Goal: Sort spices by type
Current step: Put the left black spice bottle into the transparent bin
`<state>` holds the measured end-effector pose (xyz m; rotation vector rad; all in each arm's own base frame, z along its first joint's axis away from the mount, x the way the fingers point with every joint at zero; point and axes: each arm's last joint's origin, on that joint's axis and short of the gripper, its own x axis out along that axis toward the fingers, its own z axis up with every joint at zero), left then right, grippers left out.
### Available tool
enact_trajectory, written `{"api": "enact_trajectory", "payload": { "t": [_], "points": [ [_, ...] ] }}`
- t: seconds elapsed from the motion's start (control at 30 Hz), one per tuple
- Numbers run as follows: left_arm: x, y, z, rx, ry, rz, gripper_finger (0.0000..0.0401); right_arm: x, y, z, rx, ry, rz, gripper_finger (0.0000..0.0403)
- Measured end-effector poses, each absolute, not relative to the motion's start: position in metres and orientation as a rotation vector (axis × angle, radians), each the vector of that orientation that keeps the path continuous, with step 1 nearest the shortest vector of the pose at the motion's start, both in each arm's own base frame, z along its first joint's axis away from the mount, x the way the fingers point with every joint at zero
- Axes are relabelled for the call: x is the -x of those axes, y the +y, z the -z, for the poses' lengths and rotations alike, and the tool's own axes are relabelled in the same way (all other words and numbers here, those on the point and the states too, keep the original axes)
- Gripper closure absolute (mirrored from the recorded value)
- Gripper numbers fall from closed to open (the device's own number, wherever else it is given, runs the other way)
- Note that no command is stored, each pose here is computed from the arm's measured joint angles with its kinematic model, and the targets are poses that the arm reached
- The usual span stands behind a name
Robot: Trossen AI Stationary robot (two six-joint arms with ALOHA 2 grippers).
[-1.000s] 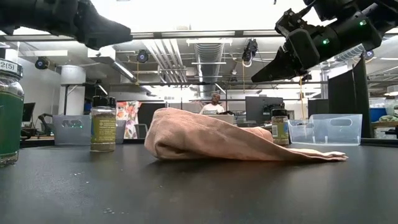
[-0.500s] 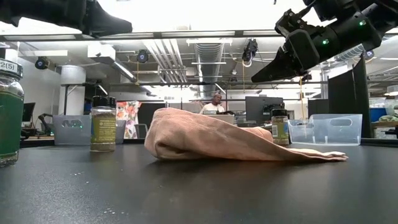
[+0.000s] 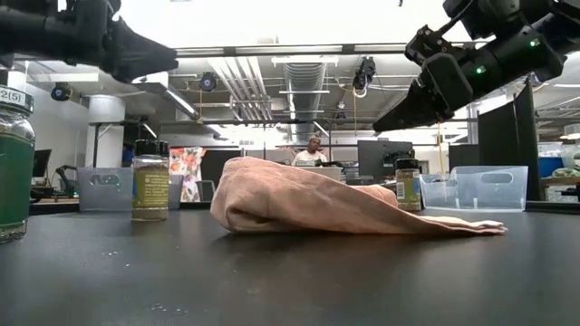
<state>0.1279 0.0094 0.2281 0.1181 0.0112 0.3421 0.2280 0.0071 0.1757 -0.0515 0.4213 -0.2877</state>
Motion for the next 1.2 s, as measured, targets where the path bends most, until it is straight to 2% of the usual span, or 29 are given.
{"api": "enact_trajectory", "payload": {
  "t": [0.17,0.37,0.73,1.1,1.2],
  "points": [
    [-0.128,0.007,-0.213,-0.084,-0.065,-0.265,0.0199,-0.228,0.007,-0.176,0.044,0.420,0.289,0.0390],
    [-0.128,0.007,-0.202,-0.037,-0.075,-0.263,0.0204,-0.228,0.007,-0.176,0.043,0.420,0.290,0.0390],
    [-0.128,0.007,-0.210,0.049,-0.071,-0.262,0.0205,-0.228,0.007,-0.176,0.036,0.418,0.292,0.0390],
    [-0.128,0.007,-0.217,0.125,0.052,-0.268,0.0205,-0.228,0.007,-0.176,0.032,0.416,0.294,0.0390],
    [-0.128,0.007,-0.216,0.117,0.056,-0.275,0.0205,-0.233,0.002,-0.188,0.115,0.361,0.399,0.0390]
  ]
}}
